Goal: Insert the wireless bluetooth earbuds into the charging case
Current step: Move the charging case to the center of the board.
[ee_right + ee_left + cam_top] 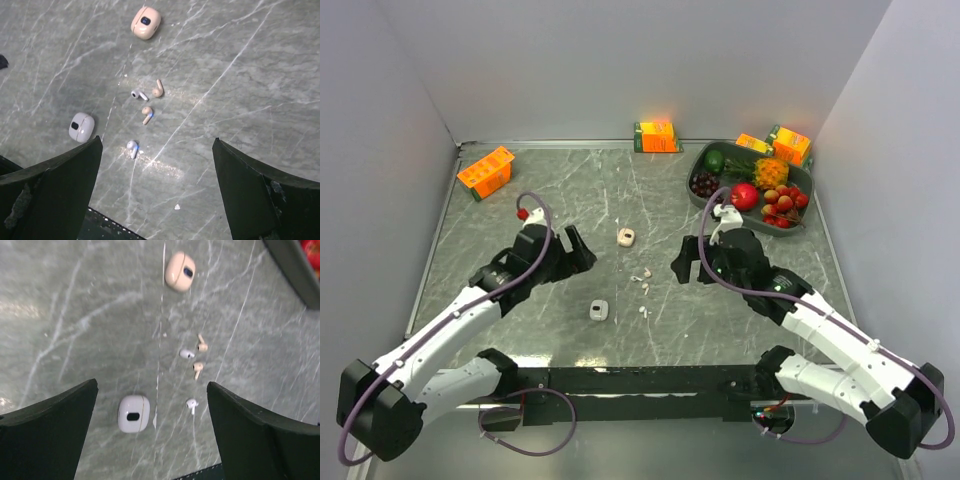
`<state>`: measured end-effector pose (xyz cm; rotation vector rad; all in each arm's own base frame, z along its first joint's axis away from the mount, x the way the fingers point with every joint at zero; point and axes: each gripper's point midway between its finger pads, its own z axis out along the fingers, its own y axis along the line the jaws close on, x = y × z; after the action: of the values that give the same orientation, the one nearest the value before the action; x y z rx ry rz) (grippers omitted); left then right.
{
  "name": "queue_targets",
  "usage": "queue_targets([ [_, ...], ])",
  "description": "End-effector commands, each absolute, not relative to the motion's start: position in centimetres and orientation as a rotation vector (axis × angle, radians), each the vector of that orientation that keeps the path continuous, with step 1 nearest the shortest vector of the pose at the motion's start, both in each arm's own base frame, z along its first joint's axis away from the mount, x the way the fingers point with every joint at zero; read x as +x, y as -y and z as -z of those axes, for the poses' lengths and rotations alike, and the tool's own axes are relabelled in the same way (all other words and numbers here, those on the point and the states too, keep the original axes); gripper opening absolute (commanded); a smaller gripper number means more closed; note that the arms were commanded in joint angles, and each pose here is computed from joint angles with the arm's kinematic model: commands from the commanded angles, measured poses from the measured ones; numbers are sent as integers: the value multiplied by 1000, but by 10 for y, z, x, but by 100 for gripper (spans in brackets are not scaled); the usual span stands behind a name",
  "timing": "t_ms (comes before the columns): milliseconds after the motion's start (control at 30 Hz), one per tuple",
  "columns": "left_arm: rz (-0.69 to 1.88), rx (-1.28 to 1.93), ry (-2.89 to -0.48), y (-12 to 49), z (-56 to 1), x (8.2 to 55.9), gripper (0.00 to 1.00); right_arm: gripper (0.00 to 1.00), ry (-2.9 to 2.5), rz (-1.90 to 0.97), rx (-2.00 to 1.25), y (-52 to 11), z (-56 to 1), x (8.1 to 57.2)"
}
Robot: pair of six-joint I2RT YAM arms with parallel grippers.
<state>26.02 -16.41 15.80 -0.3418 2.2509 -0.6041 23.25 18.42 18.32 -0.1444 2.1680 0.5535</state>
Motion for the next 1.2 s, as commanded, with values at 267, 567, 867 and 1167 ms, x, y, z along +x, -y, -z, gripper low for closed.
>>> queue_targets([
  [267, 423, -211, -2317, 208, -154, 335, 99, 99, -2137, -605, -80, -192, -214, 240],
  [567, 362, -282, -2401, 233, -103, 369, 89, 100, -2200, -602, -72, -195, -188, 237],
  [867, 294, -167, -2406, 263, -86, 393, 99, 100, -2212, -580, -108, -196, -182, 240],
  [1167, 88, -41, -2456, 264, -60, 414, 99, 100, -2185, -572, -99, -182, -190, 228],
])
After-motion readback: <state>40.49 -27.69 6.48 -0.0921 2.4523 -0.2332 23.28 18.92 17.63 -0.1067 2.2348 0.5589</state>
